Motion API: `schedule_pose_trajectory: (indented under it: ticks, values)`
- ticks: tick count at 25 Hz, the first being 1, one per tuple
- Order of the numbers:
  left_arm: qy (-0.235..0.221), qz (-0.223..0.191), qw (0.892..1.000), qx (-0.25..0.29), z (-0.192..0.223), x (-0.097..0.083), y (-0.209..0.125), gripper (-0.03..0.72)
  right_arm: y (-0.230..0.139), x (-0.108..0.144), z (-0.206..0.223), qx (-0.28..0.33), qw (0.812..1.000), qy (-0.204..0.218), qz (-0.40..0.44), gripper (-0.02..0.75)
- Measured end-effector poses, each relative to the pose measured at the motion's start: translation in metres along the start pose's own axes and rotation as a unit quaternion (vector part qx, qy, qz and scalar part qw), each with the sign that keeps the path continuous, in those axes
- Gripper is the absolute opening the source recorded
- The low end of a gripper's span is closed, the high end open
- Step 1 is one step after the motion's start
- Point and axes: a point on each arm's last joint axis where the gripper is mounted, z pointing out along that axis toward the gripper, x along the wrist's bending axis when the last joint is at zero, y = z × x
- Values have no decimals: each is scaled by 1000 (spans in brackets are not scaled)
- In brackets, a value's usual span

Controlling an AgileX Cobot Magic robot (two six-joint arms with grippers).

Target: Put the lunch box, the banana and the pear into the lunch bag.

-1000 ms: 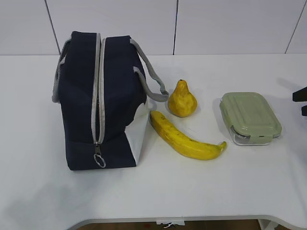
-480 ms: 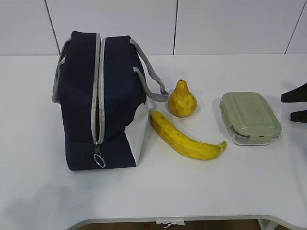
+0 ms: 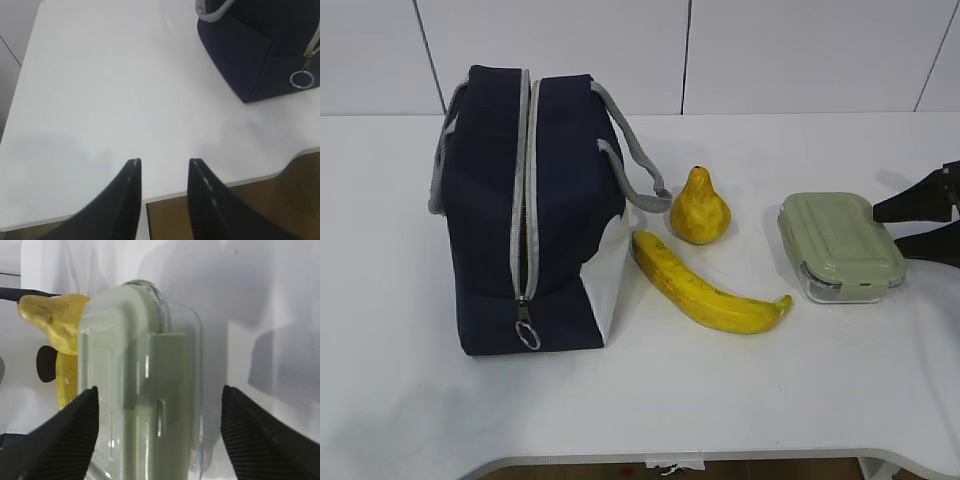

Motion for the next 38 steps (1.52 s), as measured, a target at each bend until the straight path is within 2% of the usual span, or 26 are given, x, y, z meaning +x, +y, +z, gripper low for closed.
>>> schedule_pose_trajectory:
  ticks: [9,17,25,38]
  values:
    - [0,0,1000,0,0,0,0,240,-5,-3,22,28,1000,8,5,584]
    - [0,0,1000,0,0,0,0,240,-4,-5,23,28,1000,9,6,578]
    - [0,0,1000,0,0,0,0,240,-3,-4,23,26,1000,14,7,453]
    - [0,0,1000,0,0,0,0,240,-3,-3,23,25,1000,15,7,417]
